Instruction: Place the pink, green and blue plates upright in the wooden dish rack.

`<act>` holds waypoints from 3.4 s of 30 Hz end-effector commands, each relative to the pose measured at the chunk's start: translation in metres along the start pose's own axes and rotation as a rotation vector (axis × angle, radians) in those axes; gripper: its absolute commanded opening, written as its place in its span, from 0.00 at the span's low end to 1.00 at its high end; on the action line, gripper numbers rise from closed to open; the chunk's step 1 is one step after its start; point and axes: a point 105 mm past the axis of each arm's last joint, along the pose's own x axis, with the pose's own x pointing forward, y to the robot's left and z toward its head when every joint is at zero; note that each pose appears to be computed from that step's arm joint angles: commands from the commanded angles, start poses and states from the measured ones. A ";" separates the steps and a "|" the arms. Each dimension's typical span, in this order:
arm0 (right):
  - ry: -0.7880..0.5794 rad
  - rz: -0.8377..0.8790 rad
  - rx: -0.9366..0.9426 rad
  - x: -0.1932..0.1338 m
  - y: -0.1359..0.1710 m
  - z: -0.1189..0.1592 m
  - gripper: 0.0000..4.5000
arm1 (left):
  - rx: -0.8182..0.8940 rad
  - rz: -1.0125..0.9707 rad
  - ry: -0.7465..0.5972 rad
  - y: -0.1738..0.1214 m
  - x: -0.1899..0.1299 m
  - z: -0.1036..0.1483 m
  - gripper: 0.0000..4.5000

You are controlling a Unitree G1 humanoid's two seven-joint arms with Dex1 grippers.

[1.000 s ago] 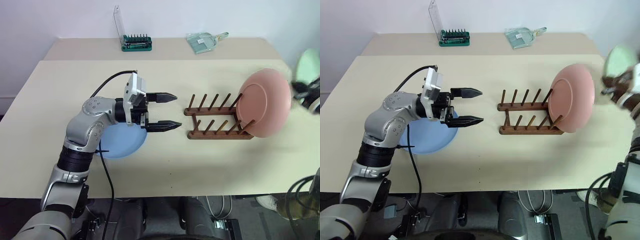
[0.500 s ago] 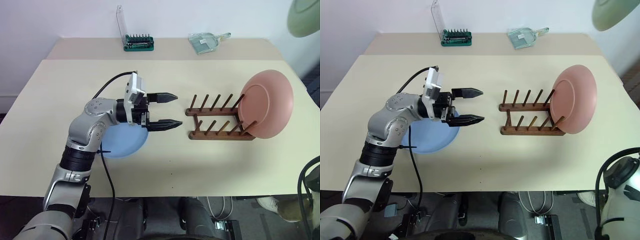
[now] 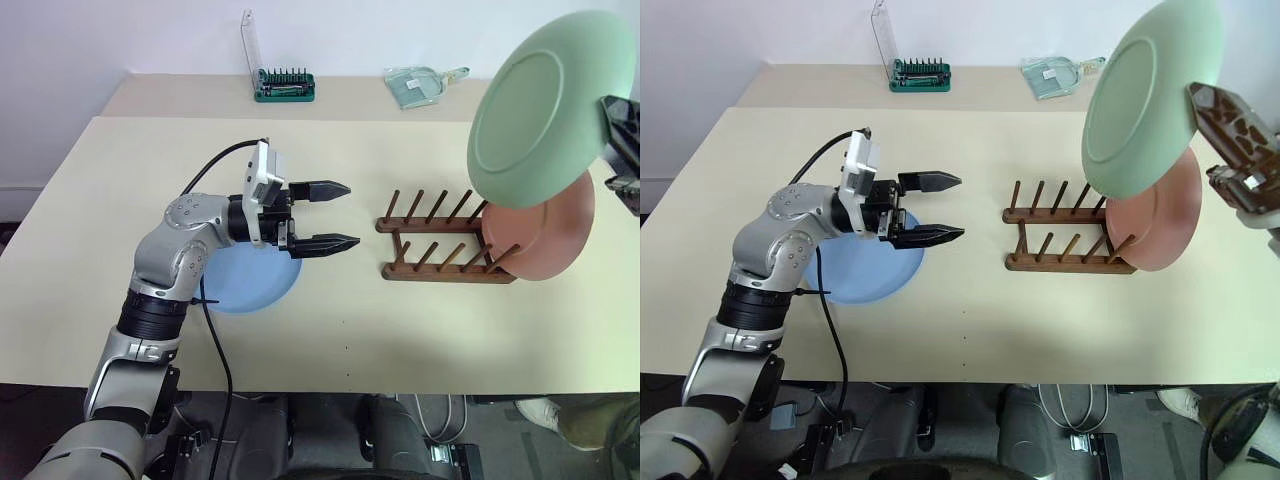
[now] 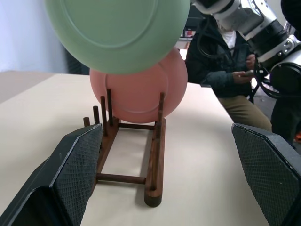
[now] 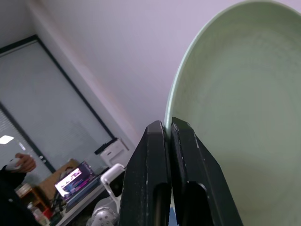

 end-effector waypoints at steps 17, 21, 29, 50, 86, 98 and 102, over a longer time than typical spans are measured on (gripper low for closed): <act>0.024 0.007 -0.016 -0.013 0.000 -0.015 0.01 | 0.062 -0.019 -0.015 0.000 0.002 0.014 1.00; 0.056 0.006 0.000 -0.012 -0.003 -0.023 0.01 | 0.063 -0.020 -0.015 0.000 0.002 0.014 1.00; 0.107 -0.035 -0.007 -0.013 -0.018 -0.038 0.01 | 0.067 -0.019 -0.008 0.000 0.001 0.015 1.00; 0.161 -0.092 -0.223 -0.013 -0.022 -0.039 0.99 | 0.058 -0.029 -0.013 -0.002 0.003 0.015 1.00; 0.252 0.247 -0.375 0.032 0.035 -0.055 0.99 | -0.111 0.459 0.379 0.081 -0.108 0.006 1.00; 0.267 0.290 -0.308 0.042 0.022 -0.069 0.99 | -0.704 0.912 0.774 0.071 -0.221 -0.015 1.00; 0.269 0.294 -0.304 0.044 0.021 -0.070 0.99 | -0.837 0.843 0.781 0.059 -0.218 -0.021 1.00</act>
